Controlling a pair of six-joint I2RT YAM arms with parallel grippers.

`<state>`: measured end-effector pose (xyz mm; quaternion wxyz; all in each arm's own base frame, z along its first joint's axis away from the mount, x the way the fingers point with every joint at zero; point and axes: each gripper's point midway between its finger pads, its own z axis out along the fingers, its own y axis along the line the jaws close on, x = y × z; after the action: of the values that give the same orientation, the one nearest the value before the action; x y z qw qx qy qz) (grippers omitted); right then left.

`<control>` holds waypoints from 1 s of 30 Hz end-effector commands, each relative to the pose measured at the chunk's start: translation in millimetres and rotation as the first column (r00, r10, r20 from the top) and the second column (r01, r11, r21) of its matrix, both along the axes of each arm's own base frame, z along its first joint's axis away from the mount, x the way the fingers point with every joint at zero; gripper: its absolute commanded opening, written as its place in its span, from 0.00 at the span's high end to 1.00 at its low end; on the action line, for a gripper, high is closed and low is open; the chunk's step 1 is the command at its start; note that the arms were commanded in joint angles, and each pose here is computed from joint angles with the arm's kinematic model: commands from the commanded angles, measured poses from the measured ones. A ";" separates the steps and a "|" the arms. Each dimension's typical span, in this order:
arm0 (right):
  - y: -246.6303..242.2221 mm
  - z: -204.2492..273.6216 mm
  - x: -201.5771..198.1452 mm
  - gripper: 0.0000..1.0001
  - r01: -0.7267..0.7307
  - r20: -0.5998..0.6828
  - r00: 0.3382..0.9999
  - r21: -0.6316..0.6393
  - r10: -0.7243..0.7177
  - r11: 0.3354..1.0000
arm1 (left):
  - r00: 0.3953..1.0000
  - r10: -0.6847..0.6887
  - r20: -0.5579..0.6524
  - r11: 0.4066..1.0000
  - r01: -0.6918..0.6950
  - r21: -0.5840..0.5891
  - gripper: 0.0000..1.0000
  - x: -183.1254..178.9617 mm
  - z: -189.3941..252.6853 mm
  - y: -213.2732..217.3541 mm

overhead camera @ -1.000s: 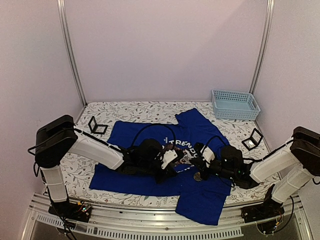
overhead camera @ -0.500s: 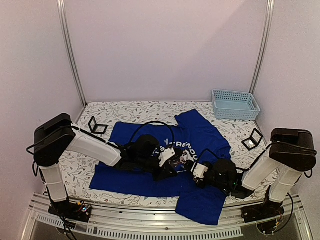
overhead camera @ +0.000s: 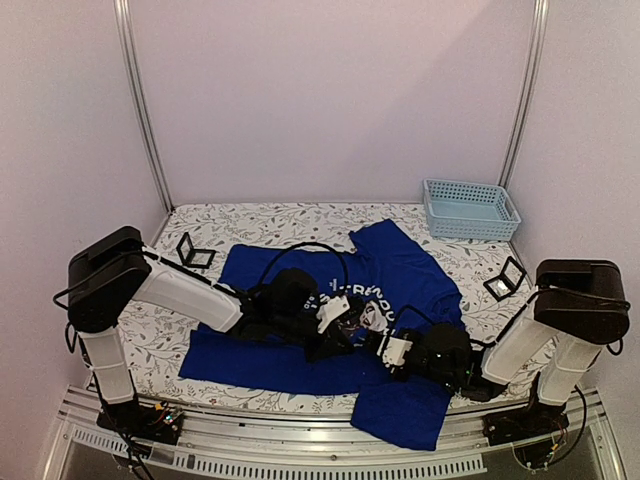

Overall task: Pin the brooch onto the clothing
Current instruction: Position the brooch on the flattened clothing.

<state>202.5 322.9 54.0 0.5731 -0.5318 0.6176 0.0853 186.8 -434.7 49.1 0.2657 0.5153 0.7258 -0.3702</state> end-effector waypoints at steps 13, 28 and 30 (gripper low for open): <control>21.8 16.3 -38.9 1.00 -0.217 -0.059 0.973 0.112 0.225 0.970 | 1.000 0.031 0.000 0.999 -0.031 0.009 1.00 10.4 -9.2 3.7; 30.7 34.5 -48.4 1.00 -0.273 -0.199 0.922 0.279 0.333 0.921 | 0.996 0.085 0.032 0.996 -0.086 0.001 0.98 23.0 -10.8 3.4; 31.4 29.7 -48.7 1.00 -0.273 -0.213 0.918 0.270 0.334 0.923 | 0.995 0.086 0.043 0.996 -0.085 -0.031 0.98 23.9 -1.0 0.7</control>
<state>175.0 339.3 70.4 0.5422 -0.5282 0.6063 0.2437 188.7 -432.6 37.8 0.2597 0.5094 0.7346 -0.3653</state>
